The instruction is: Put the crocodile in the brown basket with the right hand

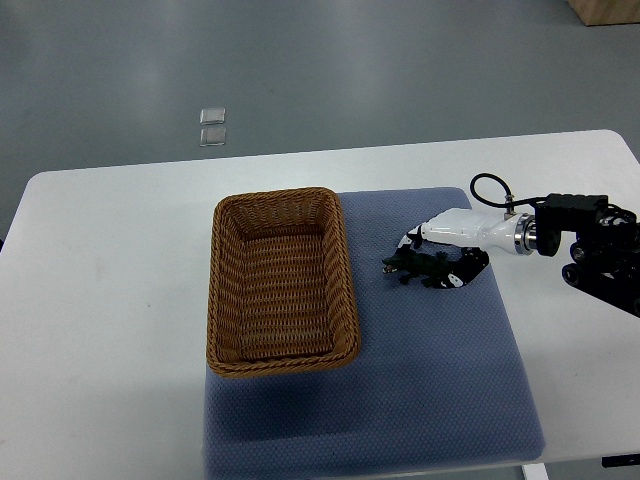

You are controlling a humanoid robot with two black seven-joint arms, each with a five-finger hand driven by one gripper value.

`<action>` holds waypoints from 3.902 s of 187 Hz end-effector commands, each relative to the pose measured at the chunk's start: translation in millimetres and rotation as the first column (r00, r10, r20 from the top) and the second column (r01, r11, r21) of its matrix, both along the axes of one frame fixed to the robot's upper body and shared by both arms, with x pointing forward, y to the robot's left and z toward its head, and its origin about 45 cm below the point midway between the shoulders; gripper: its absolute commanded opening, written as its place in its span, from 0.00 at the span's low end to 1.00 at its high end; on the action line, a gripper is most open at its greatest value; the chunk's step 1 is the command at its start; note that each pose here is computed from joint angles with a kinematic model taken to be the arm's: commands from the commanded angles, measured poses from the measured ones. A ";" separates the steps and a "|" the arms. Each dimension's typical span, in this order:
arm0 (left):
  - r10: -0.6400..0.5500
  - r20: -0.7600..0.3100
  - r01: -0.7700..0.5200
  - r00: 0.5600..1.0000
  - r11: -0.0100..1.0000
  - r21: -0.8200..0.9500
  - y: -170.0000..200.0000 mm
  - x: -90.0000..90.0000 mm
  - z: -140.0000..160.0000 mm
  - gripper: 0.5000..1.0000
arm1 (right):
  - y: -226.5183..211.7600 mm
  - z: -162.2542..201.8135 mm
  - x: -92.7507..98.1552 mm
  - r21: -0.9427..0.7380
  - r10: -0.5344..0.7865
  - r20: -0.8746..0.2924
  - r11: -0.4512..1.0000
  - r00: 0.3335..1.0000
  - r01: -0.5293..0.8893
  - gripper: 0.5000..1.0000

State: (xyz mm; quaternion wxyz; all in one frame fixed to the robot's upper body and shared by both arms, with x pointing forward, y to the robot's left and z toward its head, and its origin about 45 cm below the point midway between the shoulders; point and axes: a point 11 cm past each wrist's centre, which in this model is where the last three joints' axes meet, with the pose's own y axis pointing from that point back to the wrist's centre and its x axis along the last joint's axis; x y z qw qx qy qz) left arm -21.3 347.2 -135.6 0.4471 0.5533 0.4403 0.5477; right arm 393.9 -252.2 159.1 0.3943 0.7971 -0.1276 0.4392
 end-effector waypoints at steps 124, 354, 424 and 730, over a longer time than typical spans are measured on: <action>0.000 0.000 0.000 1.000 1.000 0.000 -0.2 0.0 0.0 1.00 | 0.2 62.3 34.3 0.041 -0.006 0.137 0.999 0.991 0.000 0.12; 0.000 0.000 0.000 1.000 1.000 0.000 -0.2 0.0 0.0 1.00 | 184.8 70.4 -9.3 0.148 0.376 0.099 0.910 0.921 -0.388 0.17; -0.001 0.000 0.001 1.000 1.000 0.000 -0.2 -0.1 0.0 1.00 | 183.1 60.6 -11.1 0.151 0.361 0.087 0.916 0.929 -0.370 0.41; 0.000 0.001 0.000 1.000 1.000 0.000 -0.2 0.9 0.0 1.00 | -76.1 28.2 65.1 0.578 -0.439 -0.752 -0.079 0.492 0.812 0.85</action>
